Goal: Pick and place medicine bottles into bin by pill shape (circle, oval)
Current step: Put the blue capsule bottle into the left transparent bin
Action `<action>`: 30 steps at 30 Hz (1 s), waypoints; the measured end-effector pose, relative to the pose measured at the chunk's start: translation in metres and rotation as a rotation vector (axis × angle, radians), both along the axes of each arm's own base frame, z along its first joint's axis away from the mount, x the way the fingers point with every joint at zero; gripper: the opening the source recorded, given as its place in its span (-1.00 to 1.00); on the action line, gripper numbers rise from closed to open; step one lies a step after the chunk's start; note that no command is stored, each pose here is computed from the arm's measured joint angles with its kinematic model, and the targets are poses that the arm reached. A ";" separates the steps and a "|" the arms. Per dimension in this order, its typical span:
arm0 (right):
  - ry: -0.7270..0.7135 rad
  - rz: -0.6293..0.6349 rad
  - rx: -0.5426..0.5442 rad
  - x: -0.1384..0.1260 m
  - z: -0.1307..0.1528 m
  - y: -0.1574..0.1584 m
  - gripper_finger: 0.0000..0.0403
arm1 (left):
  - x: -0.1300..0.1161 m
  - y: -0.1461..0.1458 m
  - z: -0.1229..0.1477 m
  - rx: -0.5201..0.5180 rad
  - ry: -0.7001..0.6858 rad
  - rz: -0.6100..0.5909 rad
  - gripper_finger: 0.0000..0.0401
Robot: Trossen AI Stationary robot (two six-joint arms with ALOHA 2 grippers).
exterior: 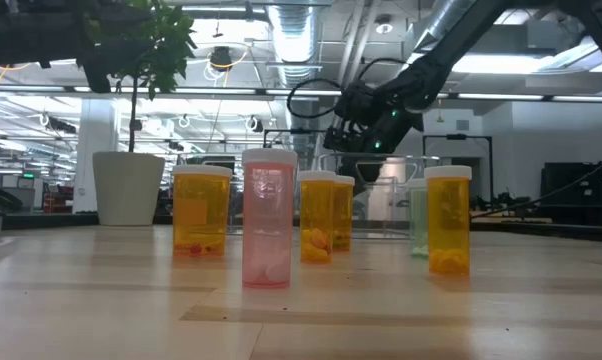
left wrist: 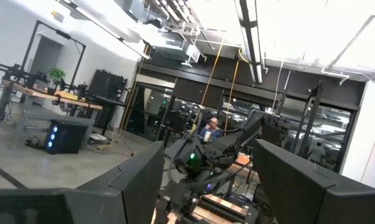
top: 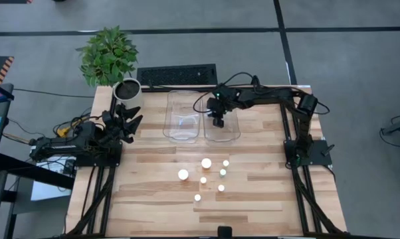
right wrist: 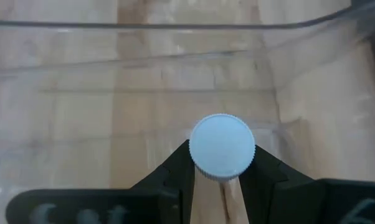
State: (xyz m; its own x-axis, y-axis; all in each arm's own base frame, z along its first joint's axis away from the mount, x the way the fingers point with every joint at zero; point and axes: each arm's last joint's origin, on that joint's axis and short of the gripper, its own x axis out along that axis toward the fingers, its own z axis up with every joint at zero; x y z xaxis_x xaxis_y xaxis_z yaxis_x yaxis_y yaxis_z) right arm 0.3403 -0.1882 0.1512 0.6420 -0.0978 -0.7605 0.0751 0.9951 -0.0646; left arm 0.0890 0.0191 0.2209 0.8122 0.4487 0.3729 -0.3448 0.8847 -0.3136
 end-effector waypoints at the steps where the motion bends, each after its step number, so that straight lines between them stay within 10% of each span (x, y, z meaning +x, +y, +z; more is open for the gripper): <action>1: 0.002 -0.005 0.004 -0.001 -0.001 0.000 -0.44 | 0.000 0.000 0.000 0.000 0.000 0.001 0.20; 30: 0.013 -0.029 0.013 -0.004 -0.002 -0.005 -0.22 | 0.000 0.000 0.000 -0.007 -0.006 0.010 0.20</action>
State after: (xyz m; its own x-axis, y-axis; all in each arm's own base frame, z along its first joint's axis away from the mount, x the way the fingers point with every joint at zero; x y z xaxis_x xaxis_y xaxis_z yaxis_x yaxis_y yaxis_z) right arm 0.3360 -0.1932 0.1491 0.6294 -0.1059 -0.7699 0.1030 0.9933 -0.0524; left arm 0.0887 0.0194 0.2212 0.8055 0.4594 0.3742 -0.3517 0.8790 -0.3221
